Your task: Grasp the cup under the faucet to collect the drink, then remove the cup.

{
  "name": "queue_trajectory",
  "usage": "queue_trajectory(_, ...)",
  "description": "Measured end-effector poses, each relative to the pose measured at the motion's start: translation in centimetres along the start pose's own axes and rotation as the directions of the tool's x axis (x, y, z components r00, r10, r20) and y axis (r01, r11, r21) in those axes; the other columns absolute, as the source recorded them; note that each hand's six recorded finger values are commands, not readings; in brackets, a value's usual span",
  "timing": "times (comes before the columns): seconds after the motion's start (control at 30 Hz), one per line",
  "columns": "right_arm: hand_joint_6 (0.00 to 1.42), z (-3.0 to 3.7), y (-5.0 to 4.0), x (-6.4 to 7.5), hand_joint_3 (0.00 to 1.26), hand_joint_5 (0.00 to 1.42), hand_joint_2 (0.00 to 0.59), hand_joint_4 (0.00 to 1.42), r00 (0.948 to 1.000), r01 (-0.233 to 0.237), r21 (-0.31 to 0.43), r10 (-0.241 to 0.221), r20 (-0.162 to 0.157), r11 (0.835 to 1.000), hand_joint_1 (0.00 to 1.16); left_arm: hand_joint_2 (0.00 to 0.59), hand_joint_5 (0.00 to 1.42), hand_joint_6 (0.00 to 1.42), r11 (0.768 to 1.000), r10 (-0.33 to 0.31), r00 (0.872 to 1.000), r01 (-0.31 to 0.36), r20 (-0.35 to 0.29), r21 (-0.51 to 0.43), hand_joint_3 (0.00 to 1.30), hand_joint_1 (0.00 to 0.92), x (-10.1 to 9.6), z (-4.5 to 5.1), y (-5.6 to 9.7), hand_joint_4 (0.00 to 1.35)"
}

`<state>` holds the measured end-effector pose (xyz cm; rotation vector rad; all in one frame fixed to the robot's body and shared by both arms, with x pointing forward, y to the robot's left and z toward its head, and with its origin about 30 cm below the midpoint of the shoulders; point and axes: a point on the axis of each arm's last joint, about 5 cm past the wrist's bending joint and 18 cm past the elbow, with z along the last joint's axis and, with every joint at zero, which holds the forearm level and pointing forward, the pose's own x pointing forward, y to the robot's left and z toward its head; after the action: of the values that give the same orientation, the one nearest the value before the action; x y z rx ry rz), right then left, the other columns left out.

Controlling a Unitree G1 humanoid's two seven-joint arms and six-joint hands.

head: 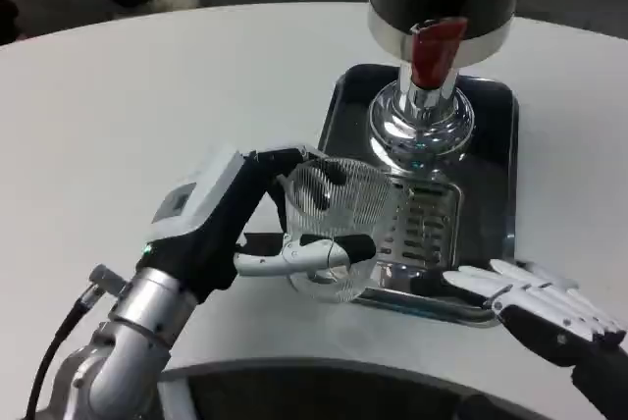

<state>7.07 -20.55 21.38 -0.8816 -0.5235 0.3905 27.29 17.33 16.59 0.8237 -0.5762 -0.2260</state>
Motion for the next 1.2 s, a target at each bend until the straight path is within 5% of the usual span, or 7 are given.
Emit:
queue_trajectory(0.27, 0.05, -0.06, -0.17, -0.2, 0.22, 0.11, 0.498, 0.17, 0.9999, 0.006, -0.011, -0.006, -0.016, 1.000, 0.53, 0.171, 0.88, 0.48, 0.998, 0.032, 0.999, -0.033, 0.012, 0.052, 0.76, 0.455, 2.3, -0.15, -1.1, 0.88)
queue_trajectory(0.77, 0.05, -0.08, -0.22, -0.8, 0.22, 0.11, 0.496, 0.17, 0.9984, 0.023, 0.003, -0.023, -0.051, 1.000, 0.54, 0.172, 0.88, 0.48, 0.979, 0.183, 0.983, -0.184, 0.023, 0.088, 0.76, 0.422, 3.4, -0.42, -3.8, 0.88)
queue_trajectory(1.2, 0.05, 0.02, -0.24, -1.3, 0.22, 0.11, 0.503, 0.18, 0.9968, 0.022, 0.007, -0.021, -0.077, 1.000, 0.54, 0.179, 0.88, 0.48, 0.982, 0.168, 0.985, -0.170, 0.038, 0.077, 0.76, 0.398, 4.9, 0.60, -5.2, 0.88)
